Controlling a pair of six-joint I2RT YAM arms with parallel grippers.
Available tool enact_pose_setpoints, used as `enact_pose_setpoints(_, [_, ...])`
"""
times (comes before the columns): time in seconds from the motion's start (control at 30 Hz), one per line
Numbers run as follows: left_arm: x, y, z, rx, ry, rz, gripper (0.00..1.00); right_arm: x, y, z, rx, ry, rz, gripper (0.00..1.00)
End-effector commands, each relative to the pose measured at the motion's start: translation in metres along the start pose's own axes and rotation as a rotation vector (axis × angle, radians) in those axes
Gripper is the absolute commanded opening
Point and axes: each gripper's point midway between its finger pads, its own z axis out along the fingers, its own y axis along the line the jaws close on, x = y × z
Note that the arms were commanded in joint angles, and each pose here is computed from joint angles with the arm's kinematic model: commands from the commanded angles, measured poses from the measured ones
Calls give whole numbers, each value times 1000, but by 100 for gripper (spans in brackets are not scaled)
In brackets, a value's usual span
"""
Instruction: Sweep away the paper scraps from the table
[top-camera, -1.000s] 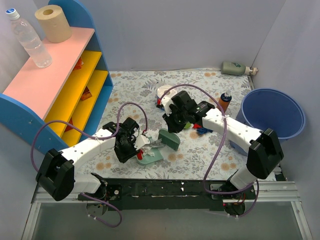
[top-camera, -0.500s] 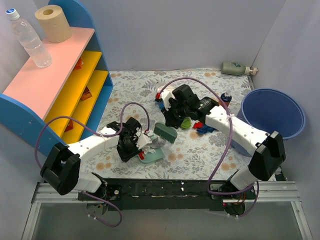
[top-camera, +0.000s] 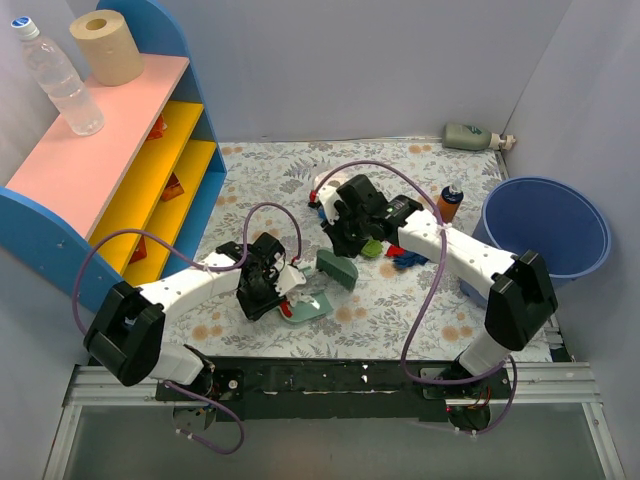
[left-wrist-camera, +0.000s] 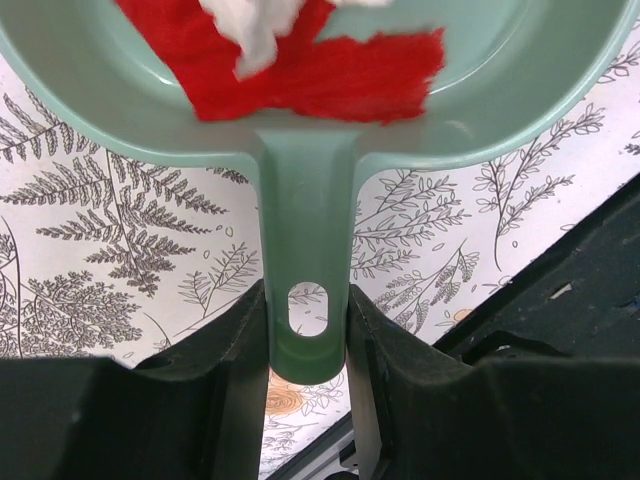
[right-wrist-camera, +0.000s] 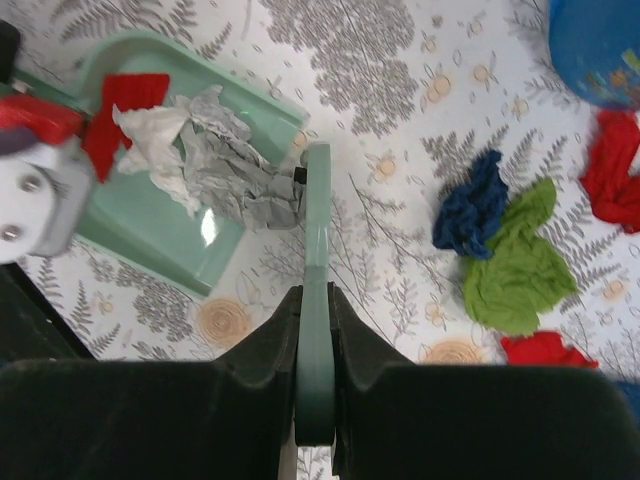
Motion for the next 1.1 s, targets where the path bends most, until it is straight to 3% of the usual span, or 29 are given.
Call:
enact_pose_setpoints(0.0, [-15,5,-1,-3,-34,-6,0,-43,26,-4,-125,-98,15,1])
enact_pose_setpoints(0.3, [-22,10,1,-16,-53,-10,0,-32,21,-10,-83,-71,-2,1])
enact_pose_setpoints(0.33, [-22,9,1,-15,-55,-9,5,-30,21,-14,-78,-77,-9,1])
enact_pose_setpoints(0.47, [-25,6,4,-8,-102,3,46,-26,14,-23,-35,-85,-52,1])
enact_pose_setpoints(0.63, [-20,4,7,-8,-105,0,52,-33,7,-29,0,-105,-79,1])
enact_pose_setpoints(0.83, [-19,3,6,-14,-129,34,36,-49,5,-40,13,-133,-109,1])
enact_pose_setpoints(0.87, [-19,2,6,-12,-132,39,32,-49,4,-42,21,-127,-114,1])
enact_pose_setpoints(0.9, [-21,2,5,-11,-136,38,18,-51,-2,-46,51,-127,-119,1])
enact_pose_setpoints(0.93, [-22,2,3,-6,-139,37,11,-59,-5,-55,74,-147,-137,1])
enact_pose_setpoints(1.07, [-30,1,-8,-2,-168,37,0,-62,-29,-86,198,-141,-156,1])
